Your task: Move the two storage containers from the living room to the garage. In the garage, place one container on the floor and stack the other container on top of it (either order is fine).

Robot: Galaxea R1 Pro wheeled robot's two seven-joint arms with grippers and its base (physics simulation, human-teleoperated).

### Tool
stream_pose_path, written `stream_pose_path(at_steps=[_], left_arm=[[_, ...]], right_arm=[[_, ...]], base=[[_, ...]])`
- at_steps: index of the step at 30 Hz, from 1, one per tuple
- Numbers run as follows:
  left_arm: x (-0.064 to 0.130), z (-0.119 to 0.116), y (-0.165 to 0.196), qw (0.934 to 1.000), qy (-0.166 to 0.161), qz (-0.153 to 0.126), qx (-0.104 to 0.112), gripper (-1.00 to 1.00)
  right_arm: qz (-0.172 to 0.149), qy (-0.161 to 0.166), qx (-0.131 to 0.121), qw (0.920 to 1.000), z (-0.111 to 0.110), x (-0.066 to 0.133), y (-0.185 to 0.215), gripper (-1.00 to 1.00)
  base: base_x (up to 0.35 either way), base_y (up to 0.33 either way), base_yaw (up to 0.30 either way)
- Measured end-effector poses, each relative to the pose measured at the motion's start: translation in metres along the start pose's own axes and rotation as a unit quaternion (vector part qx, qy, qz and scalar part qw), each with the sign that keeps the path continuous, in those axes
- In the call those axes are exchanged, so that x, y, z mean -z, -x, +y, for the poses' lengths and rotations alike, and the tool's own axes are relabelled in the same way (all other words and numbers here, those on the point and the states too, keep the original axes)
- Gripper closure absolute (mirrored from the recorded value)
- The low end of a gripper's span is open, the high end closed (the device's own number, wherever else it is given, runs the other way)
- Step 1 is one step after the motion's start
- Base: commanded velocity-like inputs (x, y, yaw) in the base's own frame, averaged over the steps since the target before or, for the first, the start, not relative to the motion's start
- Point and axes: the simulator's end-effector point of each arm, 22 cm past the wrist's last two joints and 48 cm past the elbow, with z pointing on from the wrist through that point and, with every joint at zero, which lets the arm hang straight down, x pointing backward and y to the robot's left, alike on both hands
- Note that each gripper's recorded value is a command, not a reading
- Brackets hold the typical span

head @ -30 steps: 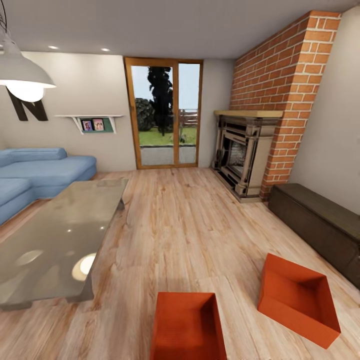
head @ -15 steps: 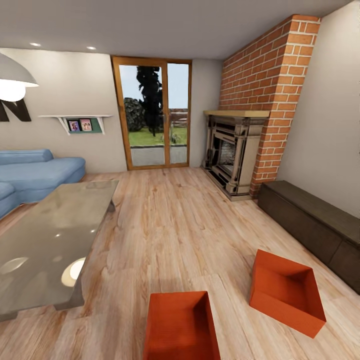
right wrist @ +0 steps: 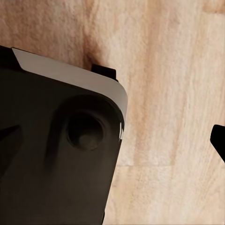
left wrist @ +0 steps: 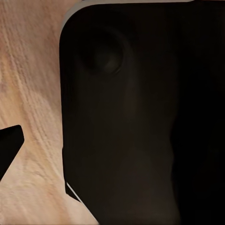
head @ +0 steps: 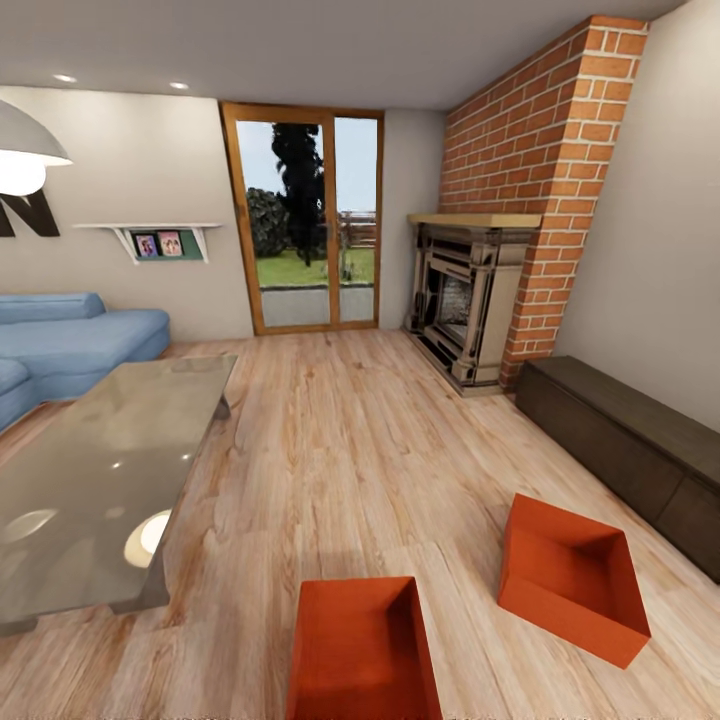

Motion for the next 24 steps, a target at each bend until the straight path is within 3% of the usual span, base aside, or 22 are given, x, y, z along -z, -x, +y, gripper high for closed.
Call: stream_pose_path(at_steps=[14,24], left_arm=[[0.0,0.0,-0.009,0.9999,0.0,0.011,0.0,-1.0],[0.0,0.0,-0.015,0.9998,0.001,0.019,0.0,-1.0]], right_arm=[[0.011,0.004,-0.001,0.9999,0.002,0.0,-0.009,-1.0],[0.018,0.006,0.0,0.9998,0.004,0.0,-0.014,-1.0]], base=[[0.0,-0.001,0.0],[0.0,-0.103,0.0]])
